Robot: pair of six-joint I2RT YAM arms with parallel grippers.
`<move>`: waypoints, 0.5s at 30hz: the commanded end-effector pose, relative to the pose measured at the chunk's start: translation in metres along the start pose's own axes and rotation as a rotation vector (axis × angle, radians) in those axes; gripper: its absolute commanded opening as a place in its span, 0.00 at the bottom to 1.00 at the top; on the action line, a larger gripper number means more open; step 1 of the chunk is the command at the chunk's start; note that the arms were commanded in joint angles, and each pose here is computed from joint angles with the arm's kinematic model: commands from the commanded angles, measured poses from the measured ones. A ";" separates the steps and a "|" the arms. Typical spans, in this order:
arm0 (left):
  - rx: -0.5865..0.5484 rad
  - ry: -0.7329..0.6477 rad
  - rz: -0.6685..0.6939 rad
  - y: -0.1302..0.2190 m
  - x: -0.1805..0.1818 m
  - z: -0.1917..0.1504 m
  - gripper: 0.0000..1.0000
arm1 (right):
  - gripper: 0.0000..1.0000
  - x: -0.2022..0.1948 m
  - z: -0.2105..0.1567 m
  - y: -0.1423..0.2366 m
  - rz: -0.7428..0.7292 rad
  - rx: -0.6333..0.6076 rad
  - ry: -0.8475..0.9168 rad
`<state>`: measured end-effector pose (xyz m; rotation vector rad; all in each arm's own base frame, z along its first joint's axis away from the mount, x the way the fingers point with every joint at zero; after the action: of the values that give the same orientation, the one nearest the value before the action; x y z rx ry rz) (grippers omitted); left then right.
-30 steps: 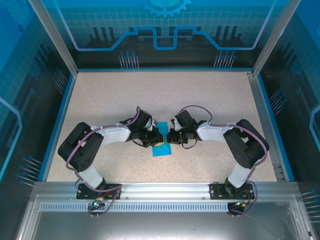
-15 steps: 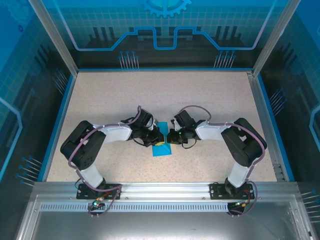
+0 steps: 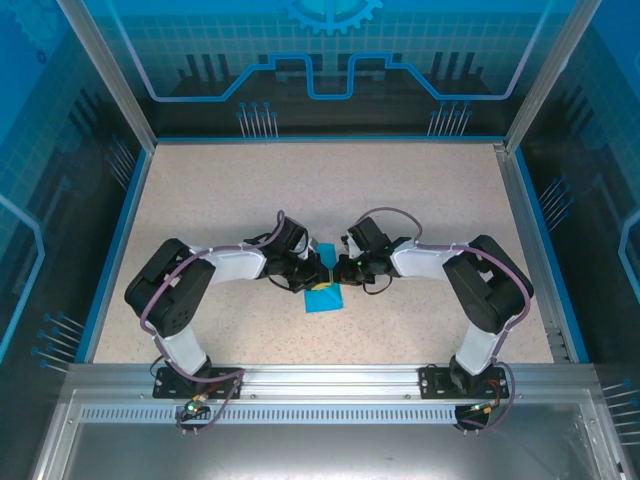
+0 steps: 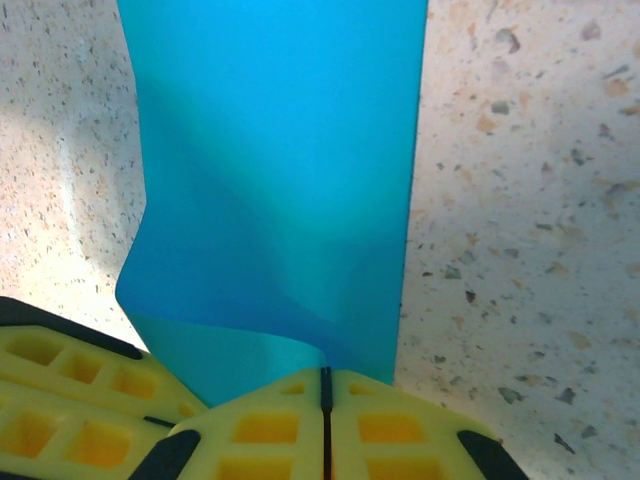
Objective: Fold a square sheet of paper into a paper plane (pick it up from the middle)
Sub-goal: Fold the triangle a second time at the center of the table.
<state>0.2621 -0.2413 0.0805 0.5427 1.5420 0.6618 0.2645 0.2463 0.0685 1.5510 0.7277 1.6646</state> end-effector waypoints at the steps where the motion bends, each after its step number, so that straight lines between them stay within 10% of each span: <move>1: 0.036 -0.026 -0.002 -0.004 -0.003 -0.002 0.08 | 0.07 -0.005 0.004 0.001 -0.026 -0.007 -0.001; 15: 0.052 -0.025 0.005 -0.009 -0.002 -0.003 0.08 | 0.07 -0.010 0.003 0.001 -0.046 -0.017 -0.011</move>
<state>0.2614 -0.2435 0.0764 0.5643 1.5334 0.6541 0.2670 0.2433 0.0676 1.5330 0.7212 1.6499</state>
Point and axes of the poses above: each hand's point on the last joint's axis, 136 mm out from that joint toward the fingers, its own y axis back along the fingers, its own x axis along the line the jaws close on, z = x × y, the point moved 6 cm from there along y, back along the fingers, and after that the axes turned 6 degrees about -y, right-handed, at the moved point
